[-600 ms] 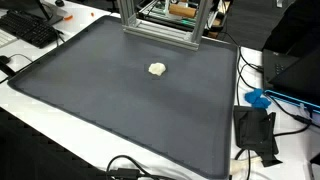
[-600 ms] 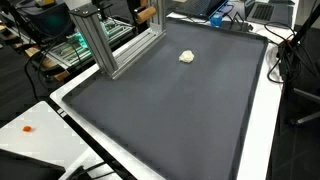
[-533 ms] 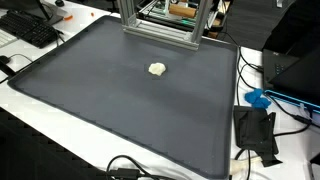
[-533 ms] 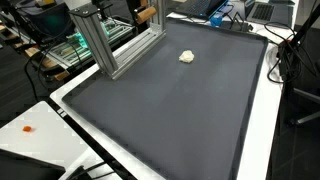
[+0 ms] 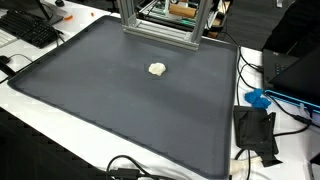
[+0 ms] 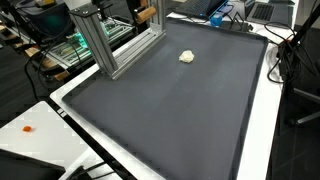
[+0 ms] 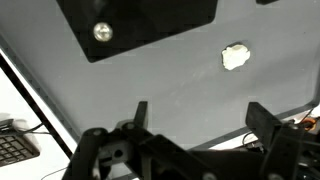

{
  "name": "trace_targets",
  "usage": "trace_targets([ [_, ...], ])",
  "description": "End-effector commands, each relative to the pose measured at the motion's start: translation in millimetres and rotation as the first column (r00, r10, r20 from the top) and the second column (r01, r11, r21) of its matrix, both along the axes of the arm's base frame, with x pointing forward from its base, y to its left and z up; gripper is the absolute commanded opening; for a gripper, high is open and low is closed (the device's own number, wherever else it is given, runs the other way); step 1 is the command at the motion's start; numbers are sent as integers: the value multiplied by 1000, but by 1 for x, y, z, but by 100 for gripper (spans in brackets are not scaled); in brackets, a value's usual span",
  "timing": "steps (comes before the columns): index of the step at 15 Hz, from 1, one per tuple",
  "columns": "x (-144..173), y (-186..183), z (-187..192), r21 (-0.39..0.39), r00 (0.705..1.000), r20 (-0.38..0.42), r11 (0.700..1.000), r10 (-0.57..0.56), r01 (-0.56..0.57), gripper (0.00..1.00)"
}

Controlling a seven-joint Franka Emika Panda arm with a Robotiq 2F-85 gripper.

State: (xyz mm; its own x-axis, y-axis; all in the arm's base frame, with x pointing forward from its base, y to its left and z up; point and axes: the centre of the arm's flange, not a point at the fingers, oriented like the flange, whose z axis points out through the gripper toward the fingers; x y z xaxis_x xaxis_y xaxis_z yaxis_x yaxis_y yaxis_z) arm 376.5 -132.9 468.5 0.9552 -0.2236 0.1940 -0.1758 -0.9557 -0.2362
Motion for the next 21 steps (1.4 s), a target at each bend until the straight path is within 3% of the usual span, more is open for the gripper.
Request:
trace_targets([
  [1,-20,30,23,-25,999,22,999,41,-40,100],
  [4,-41,65,48,-57,994,38,993,102,-99,100],
  [8,-71,119,62,-65,991,-29,989,133,-135,100],
  [12,-93,165,63,-80,986,-76,984,151,-157,100],
  [17,-113,214,60,-93,978,-57,974,200,-205,100],
  [21,-119,240,52,-150,971,-48,959,235,-240,100],
])
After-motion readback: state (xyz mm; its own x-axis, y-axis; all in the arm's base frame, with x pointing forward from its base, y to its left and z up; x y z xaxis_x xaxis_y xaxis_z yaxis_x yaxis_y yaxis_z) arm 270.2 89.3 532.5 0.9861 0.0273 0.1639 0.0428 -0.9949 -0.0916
